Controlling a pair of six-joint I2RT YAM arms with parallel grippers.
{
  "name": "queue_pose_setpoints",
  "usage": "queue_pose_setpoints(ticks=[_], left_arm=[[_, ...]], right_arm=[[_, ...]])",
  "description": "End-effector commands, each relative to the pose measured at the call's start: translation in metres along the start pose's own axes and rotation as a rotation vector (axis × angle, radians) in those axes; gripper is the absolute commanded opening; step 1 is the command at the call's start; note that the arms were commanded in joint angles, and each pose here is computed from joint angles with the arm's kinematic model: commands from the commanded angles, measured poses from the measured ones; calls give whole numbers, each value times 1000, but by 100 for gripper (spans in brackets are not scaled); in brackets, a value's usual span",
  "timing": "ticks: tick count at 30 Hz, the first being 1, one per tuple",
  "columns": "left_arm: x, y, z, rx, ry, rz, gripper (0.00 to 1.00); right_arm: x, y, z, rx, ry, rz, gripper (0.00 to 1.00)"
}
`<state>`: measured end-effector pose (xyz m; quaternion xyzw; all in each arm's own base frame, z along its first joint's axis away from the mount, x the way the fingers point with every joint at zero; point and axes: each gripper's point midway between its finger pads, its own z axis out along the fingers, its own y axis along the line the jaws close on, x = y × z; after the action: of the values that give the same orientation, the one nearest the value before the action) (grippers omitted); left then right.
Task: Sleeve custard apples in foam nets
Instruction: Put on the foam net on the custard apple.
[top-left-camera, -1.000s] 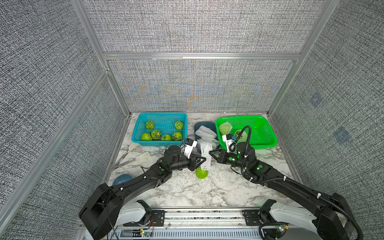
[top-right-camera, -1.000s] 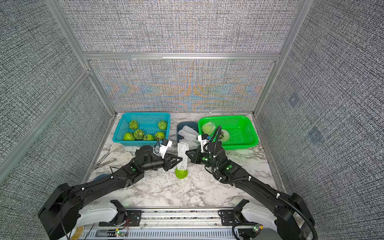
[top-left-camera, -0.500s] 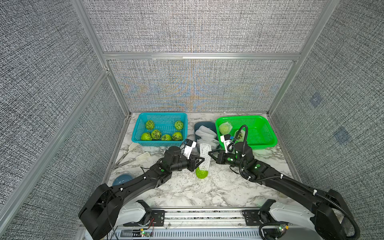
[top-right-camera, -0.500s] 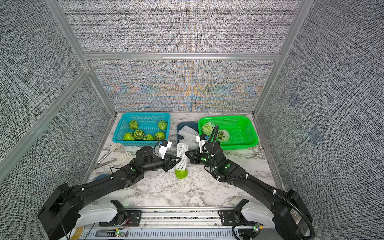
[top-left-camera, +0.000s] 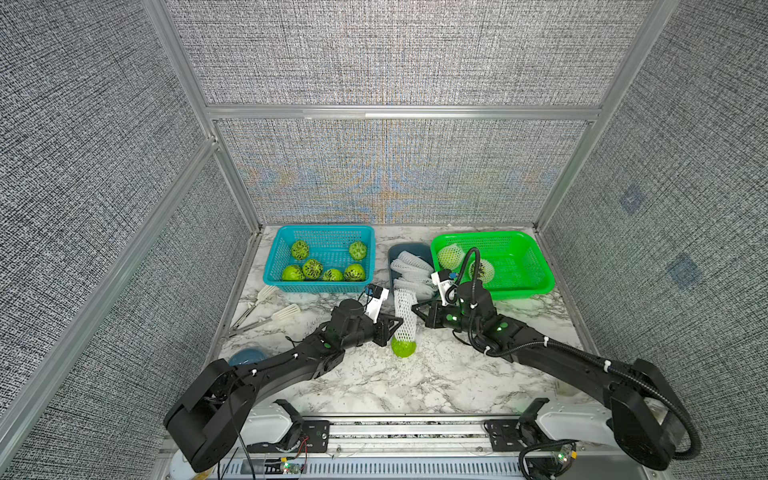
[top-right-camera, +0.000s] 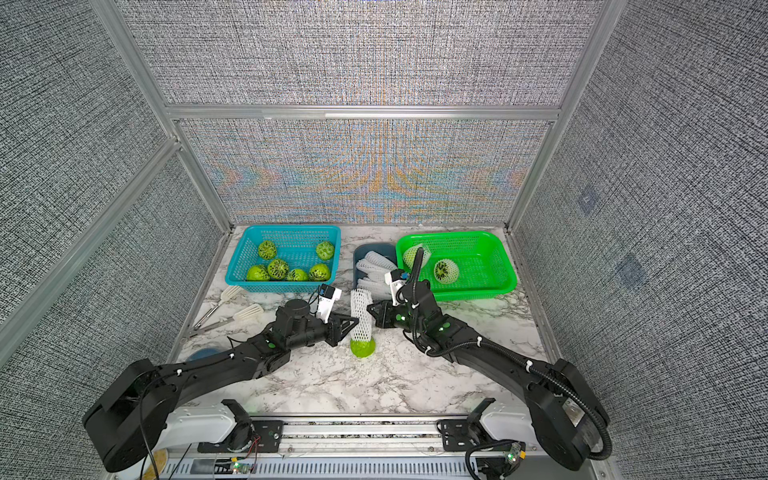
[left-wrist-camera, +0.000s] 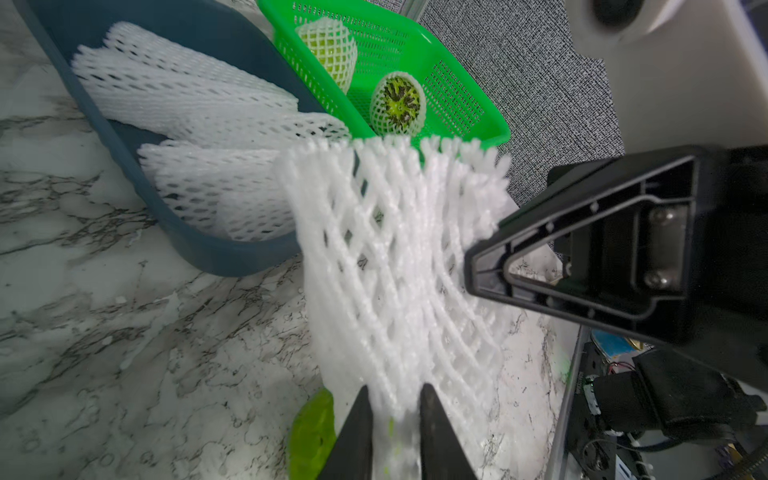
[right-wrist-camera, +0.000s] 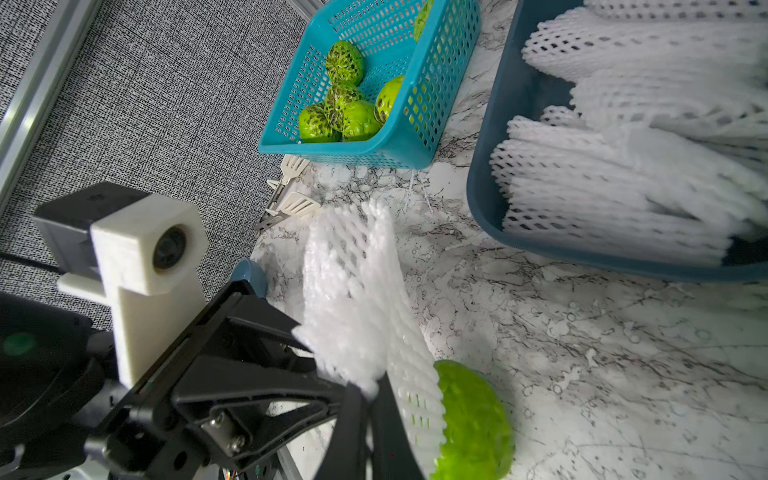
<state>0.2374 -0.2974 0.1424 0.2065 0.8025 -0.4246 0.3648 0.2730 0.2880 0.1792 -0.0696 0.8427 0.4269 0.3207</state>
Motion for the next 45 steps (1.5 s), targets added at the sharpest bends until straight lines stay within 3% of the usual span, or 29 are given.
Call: queue_pose_setpoints(ticks=[1,31,45], left_arm=[[-8,2,0,-15,-49,42,23],[7,20,-3,-41,-142,91,22],[-10,12,1,-29,-172,152,23]], right_arm=[[-5,4,1,-13,-20,-30,0],[3,-9,14,0,-12,-96,0],[-6,-14,15,59,-18,-152,0]])
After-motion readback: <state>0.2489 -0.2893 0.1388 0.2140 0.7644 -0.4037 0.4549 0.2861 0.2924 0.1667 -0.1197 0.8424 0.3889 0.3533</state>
